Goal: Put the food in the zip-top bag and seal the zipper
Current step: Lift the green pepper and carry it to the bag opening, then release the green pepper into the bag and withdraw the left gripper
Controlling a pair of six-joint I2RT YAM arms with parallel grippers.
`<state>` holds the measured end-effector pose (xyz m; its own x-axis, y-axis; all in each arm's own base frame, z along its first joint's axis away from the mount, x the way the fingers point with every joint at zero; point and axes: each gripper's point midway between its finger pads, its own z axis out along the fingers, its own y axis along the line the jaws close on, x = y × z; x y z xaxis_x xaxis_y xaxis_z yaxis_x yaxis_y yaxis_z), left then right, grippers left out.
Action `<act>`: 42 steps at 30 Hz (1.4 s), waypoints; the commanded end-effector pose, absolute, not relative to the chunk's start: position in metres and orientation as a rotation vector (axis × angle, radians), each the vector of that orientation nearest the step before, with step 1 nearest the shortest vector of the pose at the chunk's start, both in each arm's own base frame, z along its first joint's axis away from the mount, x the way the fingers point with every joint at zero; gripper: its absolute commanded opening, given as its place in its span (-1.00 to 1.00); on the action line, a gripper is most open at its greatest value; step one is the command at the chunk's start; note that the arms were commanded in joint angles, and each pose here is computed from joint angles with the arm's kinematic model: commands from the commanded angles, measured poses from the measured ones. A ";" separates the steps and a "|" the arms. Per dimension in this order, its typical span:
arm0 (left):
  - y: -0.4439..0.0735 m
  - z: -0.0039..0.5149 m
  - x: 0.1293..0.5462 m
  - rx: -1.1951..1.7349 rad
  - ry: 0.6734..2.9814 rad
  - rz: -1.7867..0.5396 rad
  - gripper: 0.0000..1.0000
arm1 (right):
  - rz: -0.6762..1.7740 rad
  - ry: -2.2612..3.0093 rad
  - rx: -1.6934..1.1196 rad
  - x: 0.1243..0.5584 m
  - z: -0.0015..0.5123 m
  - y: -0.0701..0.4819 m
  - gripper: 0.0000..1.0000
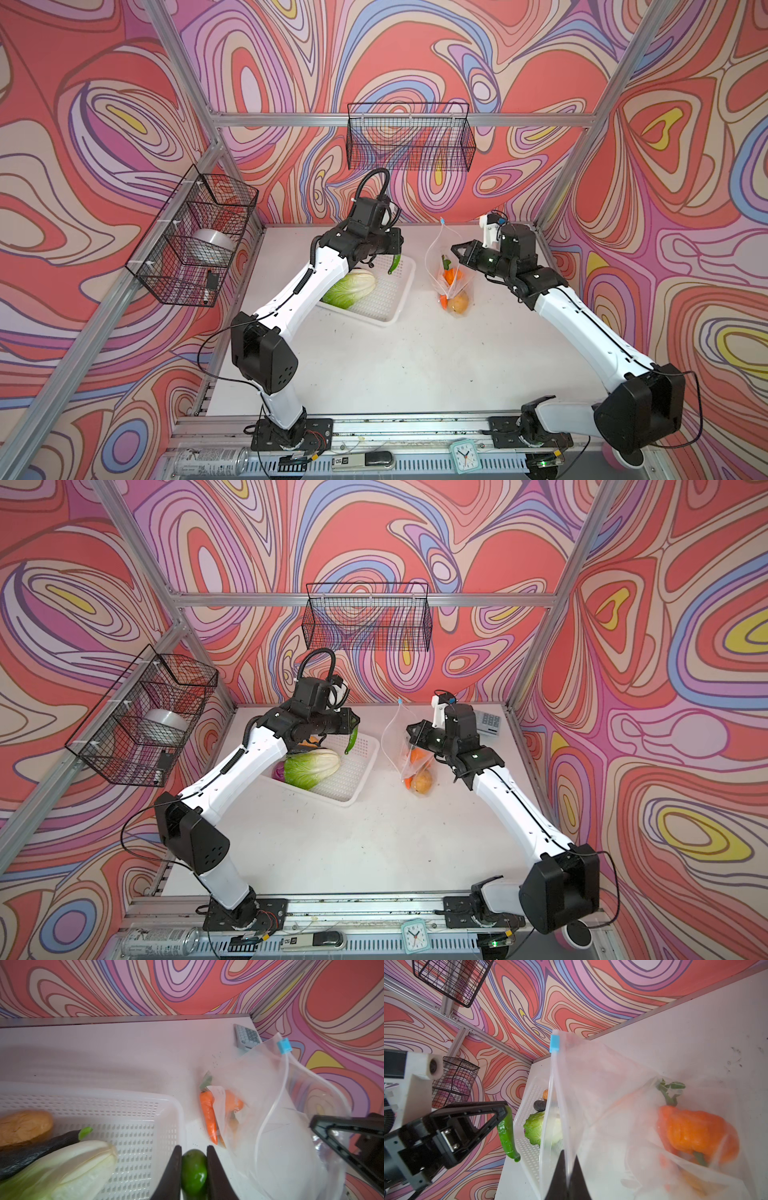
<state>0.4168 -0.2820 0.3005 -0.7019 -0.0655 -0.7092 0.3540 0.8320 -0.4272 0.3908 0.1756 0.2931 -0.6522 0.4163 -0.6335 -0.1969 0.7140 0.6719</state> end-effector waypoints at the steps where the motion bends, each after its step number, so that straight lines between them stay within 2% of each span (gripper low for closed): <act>1: -0.312 0.360 0.403 0.242 2.050 -0.934 -0.67 | 0.933 2.052 0.157 0.388 0.302 0.173 -1.00; 8: -0.352 0.410 0.385 0.306 1.840 -1.089 -0.70 | 0.945 2.046 0.160 0.388 0.305 0.174 -1.00; 15: -0.363 0.412 0.397 0.231 1.722 -1.043 -0.71 | 0.955 2.041 0.158 0.385 0.307 0.174 -1.00; 26: -0.383 0.369 0.407 0.153 1.701 -0.999 -0.70 | 0.995 2.000 0.168 0.380 0.321 0.174 -1.00; 42: -0.411 0.294 0.404 0.265 1.919 -0.905 -0.60 | 0.989 1.984 0.176 0.377 0.325 0.171 -1.00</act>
<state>0.4047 -0.4059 0.3007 -0.4993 -0.2260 -0.8364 0.5267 0.6874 -0.5001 0.3802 0.1732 0.3162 -0.6199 0.4571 -0.6377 -0.2188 0.6798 0.7000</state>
